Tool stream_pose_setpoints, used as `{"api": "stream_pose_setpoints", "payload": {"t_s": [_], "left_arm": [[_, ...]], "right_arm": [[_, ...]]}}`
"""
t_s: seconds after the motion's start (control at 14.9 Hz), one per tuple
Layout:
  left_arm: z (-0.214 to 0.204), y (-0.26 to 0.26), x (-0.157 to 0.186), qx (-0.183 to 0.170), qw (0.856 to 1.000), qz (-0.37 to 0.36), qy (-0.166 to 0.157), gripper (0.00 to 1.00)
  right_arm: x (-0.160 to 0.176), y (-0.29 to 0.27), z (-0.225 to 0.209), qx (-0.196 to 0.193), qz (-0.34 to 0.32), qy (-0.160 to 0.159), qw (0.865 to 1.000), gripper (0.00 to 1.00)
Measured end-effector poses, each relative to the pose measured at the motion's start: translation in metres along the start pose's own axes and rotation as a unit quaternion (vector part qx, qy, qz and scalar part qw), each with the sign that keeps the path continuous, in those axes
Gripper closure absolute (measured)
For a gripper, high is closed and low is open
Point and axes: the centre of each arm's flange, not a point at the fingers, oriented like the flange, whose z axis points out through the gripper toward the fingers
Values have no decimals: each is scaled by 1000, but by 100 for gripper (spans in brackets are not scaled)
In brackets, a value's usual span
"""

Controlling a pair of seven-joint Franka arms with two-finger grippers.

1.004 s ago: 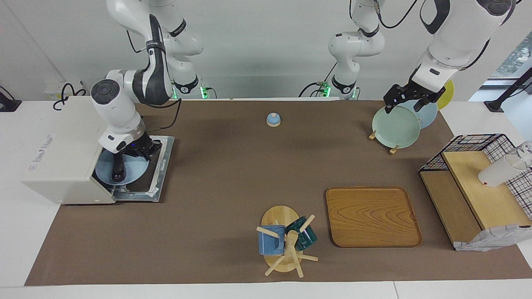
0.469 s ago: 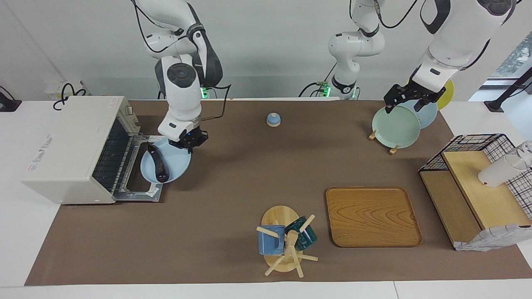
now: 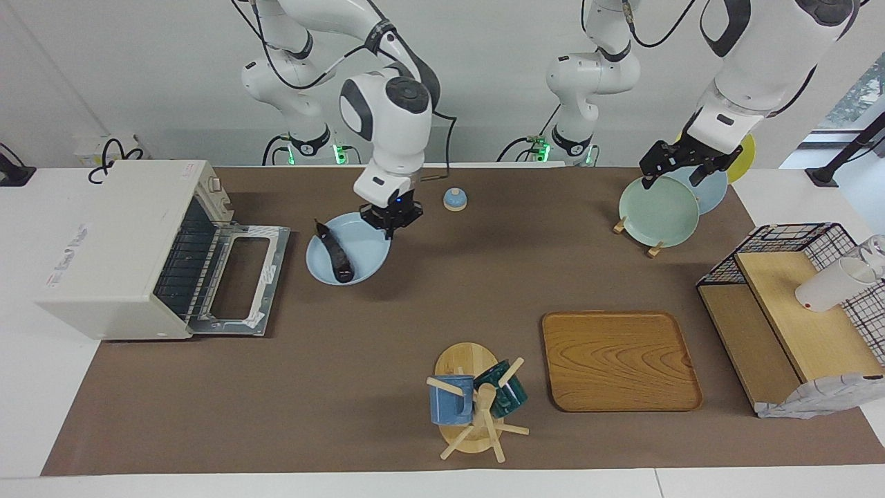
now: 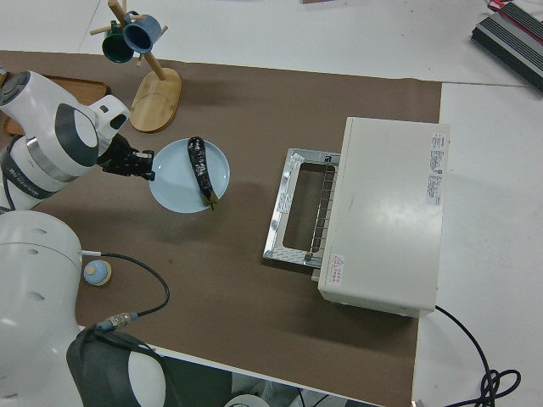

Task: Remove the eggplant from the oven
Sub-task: 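Pull the plate with the eggplant out and set it mid-table with the right gripper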

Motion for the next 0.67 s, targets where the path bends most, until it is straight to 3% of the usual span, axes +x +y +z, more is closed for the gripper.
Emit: {"api": "stream_pose_setpoints", "payload": {"t_s": [0.13,0.33,0.67], "left_arm": [[0,-2,0,0,1000,-2,1,0],[-1,-8,2,-1,1000,-8,4,0],[-4,-15,5,-2,1000,-15,18,0]], "right_arm": [[9,-64,-7,-10,13,-3,1000,98],[12,-142,22,-9,34,7,999,98],[4,-201,54,28,35,32,998,98]]}}
